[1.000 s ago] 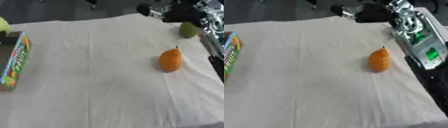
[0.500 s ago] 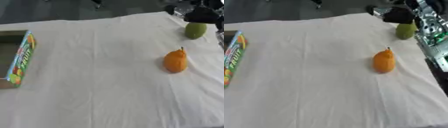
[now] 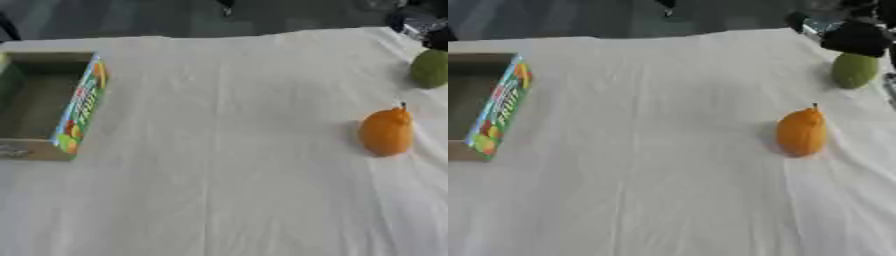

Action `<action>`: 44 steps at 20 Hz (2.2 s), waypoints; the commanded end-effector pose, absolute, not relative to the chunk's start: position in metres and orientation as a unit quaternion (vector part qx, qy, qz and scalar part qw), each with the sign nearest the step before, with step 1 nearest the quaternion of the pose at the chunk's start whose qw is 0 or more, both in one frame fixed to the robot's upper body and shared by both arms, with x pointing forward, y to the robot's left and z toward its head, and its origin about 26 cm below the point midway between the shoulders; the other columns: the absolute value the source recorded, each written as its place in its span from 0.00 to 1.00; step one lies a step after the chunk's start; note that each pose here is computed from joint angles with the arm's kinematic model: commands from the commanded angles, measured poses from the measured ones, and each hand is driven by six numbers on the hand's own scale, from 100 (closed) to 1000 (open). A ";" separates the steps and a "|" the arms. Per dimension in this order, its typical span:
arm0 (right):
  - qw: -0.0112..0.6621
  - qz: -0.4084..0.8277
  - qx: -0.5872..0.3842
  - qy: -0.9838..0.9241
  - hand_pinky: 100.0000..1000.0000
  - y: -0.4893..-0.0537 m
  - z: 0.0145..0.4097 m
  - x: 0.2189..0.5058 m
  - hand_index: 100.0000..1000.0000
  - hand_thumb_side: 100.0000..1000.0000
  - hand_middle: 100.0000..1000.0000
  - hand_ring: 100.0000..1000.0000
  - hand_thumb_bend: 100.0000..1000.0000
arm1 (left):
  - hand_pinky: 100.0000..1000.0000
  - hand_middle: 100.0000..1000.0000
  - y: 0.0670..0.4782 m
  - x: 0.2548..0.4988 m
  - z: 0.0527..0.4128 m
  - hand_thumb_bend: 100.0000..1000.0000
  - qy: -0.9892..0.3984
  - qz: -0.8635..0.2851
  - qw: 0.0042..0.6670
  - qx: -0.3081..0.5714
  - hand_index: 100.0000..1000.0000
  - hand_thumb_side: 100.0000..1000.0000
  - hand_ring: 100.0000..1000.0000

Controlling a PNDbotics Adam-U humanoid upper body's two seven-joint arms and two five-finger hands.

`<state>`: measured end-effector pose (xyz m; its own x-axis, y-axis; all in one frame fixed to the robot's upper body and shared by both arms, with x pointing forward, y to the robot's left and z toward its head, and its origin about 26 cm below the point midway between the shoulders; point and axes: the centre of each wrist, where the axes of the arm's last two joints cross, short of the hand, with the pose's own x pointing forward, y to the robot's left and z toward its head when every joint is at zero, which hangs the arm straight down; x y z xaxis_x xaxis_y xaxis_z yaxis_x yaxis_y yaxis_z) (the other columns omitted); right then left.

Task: Pick up the objects with one hand, pass them to the other hand, and then place them into the box on the other side of the table.

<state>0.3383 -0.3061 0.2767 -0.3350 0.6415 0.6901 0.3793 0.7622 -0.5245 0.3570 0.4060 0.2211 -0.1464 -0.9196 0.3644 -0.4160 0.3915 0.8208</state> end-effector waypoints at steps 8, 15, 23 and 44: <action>0.467 0.125 -0.331 -0.810 0.73 -0.315 0.290 0.336 0.84 0.20 0.70 0.70 0.63 | 0.31 0.30 0.419 0.354 0.247 0.43 -0.696 -0.299 0.436 0.486 0.35 0.04 0.34; 0.471 0.124 -0.328 -0.809 0.73 -0.314 0.288 0.337 0.84 0.20 0.70 0.70 0.64 | 0.33 0.32 0.418 0.361 0.250 0.43 -0.678 -0.339 0.451 0.471 0.37 0.06 0.35; 0.476 0.124 -0.323 -0.808 0.73 -0.314 0.286 0.338 0.84 0.19 0.70 0.70 0.64 | 0.38 0.38 0.412 0.380 0.251 0.41 -0.632 -0.408 0.479 0.452 0.42 0.07 0.40; 0.471 0.122 -0.319 -0.813 0.73 -0.311 0.289 0.339 0.83 0.19 0.69 0.70 0.64 | 0.64 0.64 0.398 0.373 0.275 0.76 -0.672 -0.315 0.479 0.469 0.73 0.41 0.70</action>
<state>0.3415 -0.3082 0.2772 -0.3343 0.6173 0.7121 0.3805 0.7797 -0.4973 0.3805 0.3970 0.2528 -0.0726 -0.9407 0.3314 -0.2527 0.3388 0.9063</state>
